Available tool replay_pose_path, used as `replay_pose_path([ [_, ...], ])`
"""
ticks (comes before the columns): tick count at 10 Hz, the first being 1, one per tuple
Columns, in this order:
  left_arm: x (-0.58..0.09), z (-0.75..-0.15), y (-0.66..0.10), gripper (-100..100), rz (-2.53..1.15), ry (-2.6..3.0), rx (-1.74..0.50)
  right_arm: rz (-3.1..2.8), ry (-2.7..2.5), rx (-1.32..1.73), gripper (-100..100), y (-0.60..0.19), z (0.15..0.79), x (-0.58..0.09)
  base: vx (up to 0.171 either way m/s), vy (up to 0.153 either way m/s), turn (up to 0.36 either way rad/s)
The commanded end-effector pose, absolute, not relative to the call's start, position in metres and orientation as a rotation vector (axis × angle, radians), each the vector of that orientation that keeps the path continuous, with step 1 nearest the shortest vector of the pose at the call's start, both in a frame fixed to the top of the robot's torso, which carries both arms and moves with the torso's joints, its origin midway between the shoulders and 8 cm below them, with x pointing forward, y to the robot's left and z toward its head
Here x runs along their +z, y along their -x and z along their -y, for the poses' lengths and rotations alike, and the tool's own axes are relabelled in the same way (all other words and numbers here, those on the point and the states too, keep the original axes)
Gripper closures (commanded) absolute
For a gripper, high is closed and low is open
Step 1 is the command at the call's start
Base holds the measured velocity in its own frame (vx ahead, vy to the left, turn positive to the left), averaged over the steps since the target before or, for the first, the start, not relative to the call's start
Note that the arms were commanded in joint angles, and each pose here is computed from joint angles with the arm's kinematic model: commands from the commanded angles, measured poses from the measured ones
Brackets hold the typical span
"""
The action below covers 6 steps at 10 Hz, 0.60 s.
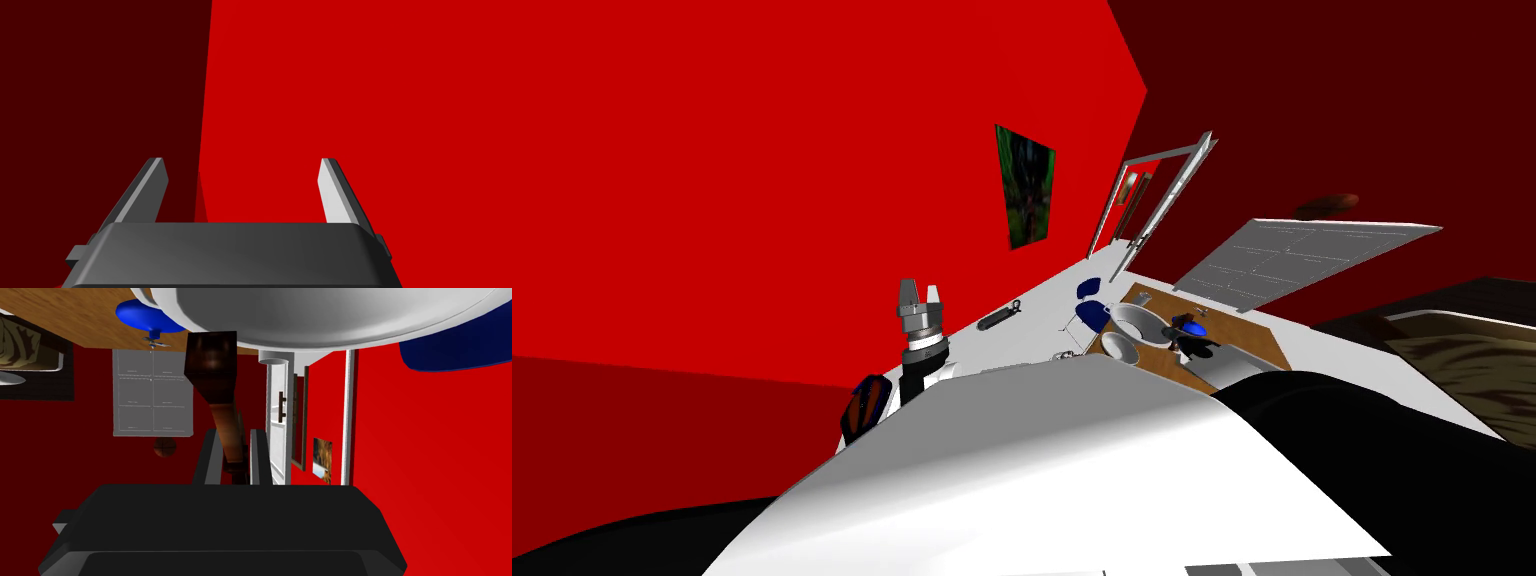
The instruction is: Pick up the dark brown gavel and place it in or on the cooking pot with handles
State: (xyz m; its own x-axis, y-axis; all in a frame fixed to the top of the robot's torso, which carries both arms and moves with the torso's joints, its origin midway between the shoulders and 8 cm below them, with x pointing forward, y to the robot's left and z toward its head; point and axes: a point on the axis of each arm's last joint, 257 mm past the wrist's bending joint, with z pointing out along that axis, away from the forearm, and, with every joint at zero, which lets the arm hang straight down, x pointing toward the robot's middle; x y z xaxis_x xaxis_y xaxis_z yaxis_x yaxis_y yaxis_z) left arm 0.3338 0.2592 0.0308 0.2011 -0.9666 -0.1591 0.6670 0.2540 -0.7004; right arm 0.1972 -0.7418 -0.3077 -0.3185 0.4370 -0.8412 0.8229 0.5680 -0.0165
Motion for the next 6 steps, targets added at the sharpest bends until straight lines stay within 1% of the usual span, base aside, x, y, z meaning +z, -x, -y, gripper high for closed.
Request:
replay_pose_path([
  [1,0.031,-0.259,-0.334,0,-0.657,0.551,-1.225,-1.951,-1.017,-0.558,100,-0.202,0.737,-0.302,0.178,-0.057,-0.098],
  [2,0.031,-0.259,-0.334,0,-0.657,0.551,-1.225,-1.954,-1.018,-0.548,100,-0.204,0.733,-0.301,0.180,-0.055,-0.109],
  [3,0.031,-0.259,-0.334,0,-0.657,0.551,-1.225,-1.967,-1.023,-0.526,100,-0.205,0.723,-0.303,0.251,-0.094,-0.199],
  [4,0.031,-0.259,-0.334,0,-0.657,0.551,-1.225,-1.976,-1.027,-0.514,100,-0.205,0.717,-0.305,0.296,-0.092,-0.165],
  [6,0.031,-0.259,-0.334,0,-0.657,0.551,-1.225,-2.009,-1.045,-0.478,100,-0.200,0.700,-0.319,0.331,-0.085,-0.182],
])
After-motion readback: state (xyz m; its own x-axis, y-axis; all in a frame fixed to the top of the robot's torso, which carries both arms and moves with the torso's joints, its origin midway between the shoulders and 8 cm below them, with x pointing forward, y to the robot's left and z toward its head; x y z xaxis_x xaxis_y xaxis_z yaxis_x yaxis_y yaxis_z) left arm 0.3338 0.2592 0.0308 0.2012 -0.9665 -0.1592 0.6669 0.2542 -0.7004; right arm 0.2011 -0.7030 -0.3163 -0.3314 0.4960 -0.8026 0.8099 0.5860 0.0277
